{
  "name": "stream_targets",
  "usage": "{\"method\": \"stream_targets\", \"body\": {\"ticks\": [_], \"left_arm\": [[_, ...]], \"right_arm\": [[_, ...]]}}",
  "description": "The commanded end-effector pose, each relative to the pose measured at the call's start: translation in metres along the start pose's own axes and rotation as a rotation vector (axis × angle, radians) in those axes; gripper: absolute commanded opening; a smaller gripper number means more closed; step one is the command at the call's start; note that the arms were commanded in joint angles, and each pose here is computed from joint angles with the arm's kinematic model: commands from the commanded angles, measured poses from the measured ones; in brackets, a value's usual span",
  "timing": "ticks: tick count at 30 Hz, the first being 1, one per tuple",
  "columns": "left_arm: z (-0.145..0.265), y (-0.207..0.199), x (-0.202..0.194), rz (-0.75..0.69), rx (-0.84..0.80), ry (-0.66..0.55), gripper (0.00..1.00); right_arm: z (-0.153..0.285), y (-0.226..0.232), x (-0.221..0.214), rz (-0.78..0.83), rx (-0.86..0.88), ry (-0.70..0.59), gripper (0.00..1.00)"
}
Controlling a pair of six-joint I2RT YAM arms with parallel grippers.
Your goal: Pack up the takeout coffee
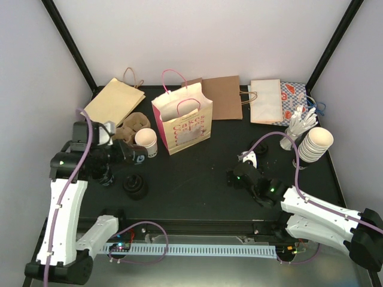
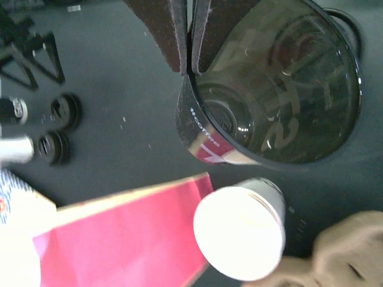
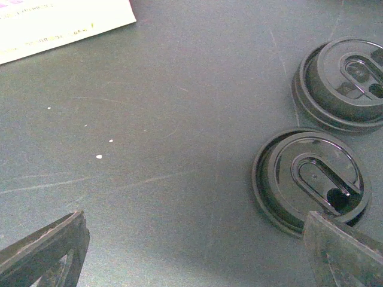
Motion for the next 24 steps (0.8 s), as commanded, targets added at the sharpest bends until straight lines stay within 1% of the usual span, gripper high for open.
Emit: {"method": "stream_targets", "body": {"ticks": [1, 8, 12, 20, 24], "left_arm": [[-0.010, -0.023, -0.002, -0.042, -0.080, 0.000, 0.02], [-0.019, -0.045, -0.013, -0.132, -0.096, 0.029, 0.01], [-0.018, -0.052, -0.020, -0.177, -0.059, 0.028, 0.02], [-0.027, -0.078, -0.037, -0.314, -0.048, 0.042, 0.02], [-0.034, -0.098, -0.043, -0.393, -0.089, 0.036, 0.02]], "right_arm": [[0.002, 0.004, 0.011, -0.035, -0.005, -0.038, 1.00], [0.001, 0.003, 0.013, -0.034, -0.047, -0.032, 1.00], [0.003, -0.002, 0.016, -0.046, -0.082, -0.050, 1.00], [0.019, -0.007, 0.042, -0.111, -0.115, -0.058, 1.00], [0.019, -0.016, 0.053, -0.147, -0.142, -0.029, 1.00]]}}
Point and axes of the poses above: each gripper's point midway between its finger pads, its own z axis back along the fingers, its own y axis along the line the jaws close on, x = y × z, the point moved 6 cm from there along z, back along the fingers, and after that the axes turned 13 degrees about -z, right-handed, at the moved point
